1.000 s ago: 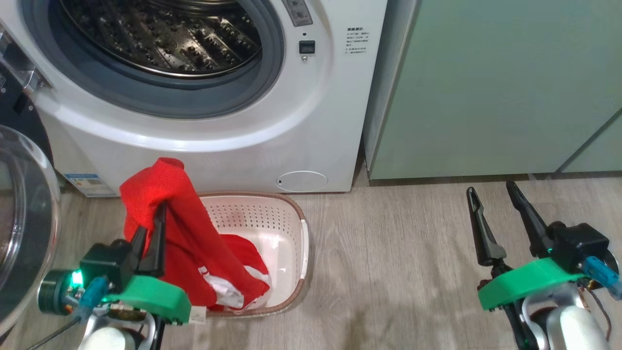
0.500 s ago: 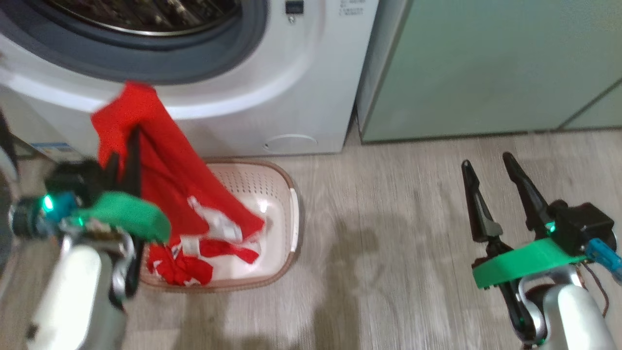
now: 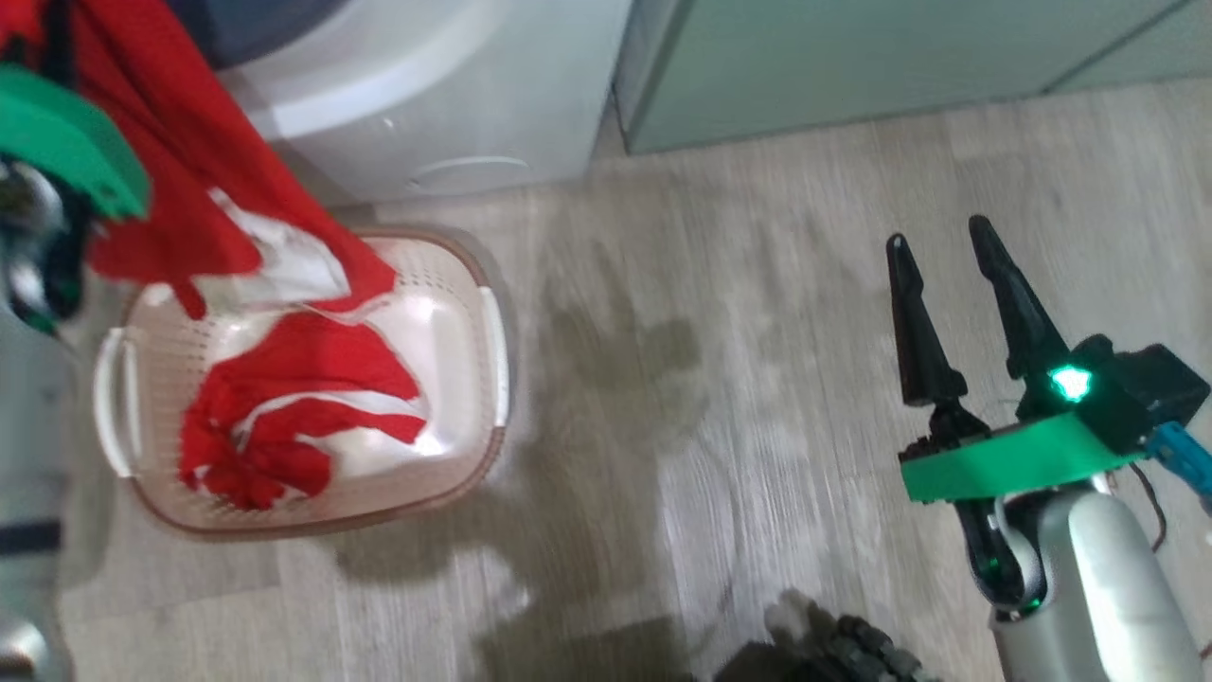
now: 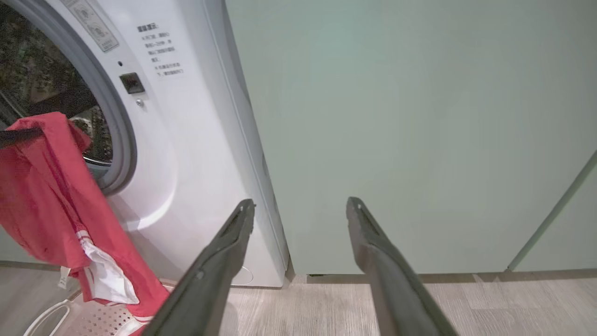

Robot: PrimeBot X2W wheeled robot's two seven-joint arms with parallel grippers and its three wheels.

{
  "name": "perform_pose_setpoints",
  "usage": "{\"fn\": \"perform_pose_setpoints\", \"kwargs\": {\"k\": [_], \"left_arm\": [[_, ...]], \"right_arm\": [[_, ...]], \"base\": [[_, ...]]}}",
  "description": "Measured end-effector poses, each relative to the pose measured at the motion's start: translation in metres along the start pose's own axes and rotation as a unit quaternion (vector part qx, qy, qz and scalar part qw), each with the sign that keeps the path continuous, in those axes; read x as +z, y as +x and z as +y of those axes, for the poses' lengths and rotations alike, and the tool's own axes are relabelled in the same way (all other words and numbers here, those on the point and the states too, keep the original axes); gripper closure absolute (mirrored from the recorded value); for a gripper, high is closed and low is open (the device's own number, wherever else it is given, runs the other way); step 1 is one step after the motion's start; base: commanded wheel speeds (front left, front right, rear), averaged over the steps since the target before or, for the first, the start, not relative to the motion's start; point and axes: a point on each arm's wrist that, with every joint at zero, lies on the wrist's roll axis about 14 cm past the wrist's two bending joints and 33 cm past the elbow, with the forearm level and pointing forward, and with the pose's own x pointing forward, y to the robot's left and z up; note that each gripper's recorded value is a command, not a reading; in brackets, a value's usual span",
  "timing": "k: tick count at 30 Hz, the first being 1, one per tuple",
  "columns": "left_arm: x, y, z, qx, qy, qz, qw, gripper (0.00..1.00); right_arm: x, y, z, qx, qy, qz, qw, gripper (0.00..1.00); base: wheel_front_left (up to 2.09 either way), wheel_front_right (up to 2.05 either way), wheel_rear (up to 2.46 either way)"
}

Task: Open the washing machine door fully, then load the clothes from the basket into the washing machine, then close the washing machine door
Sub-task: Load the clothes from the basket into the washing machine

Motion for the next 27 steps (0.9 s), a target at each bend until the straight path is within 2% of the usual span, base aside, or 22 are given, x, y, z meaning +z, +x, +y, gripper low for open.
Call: {"fn": "perform_pose_setpoints", "kwargs": {"k": [9, 19, 22, 27], "left_arm": [[-0.021, 0.074, 0.011, -0.01, 0.004, 0.095, 0.995, 1.0], [-0.05, 0.122, 0.021, -0.014, 0.006, 0.174, 0.985, 1.0], [-0.048, 0.133, 0.024, -0.012, 0.011, 0.165, 0.986, 1.0], [-0.027, 0.155, 0.024, 0.0, 0.005, 0.104, 0.995, 1.0]], "right_arm": [[-0.029, 0.009, -0.014, -0.019, 0.008, 0.027, 0.999, 0.0], [-0.048, 0.013, -0.03, -0.04, 0.006, 0.051, 0.998, 0.0], [-0.049, 0.013, -0.035, -0.045, 0.003, 0.053, 0.998, 0.0], [-0.055, 0.01, -0.042, -0.056, -0.003, 0.064, 0.996, 0.0]], "base": [[0.0, 0.0, 0.0], [0.0, 0.0, 0.0], [0.0, 0.0, 0.0], [0.0, 0.0, 0.0]]}}
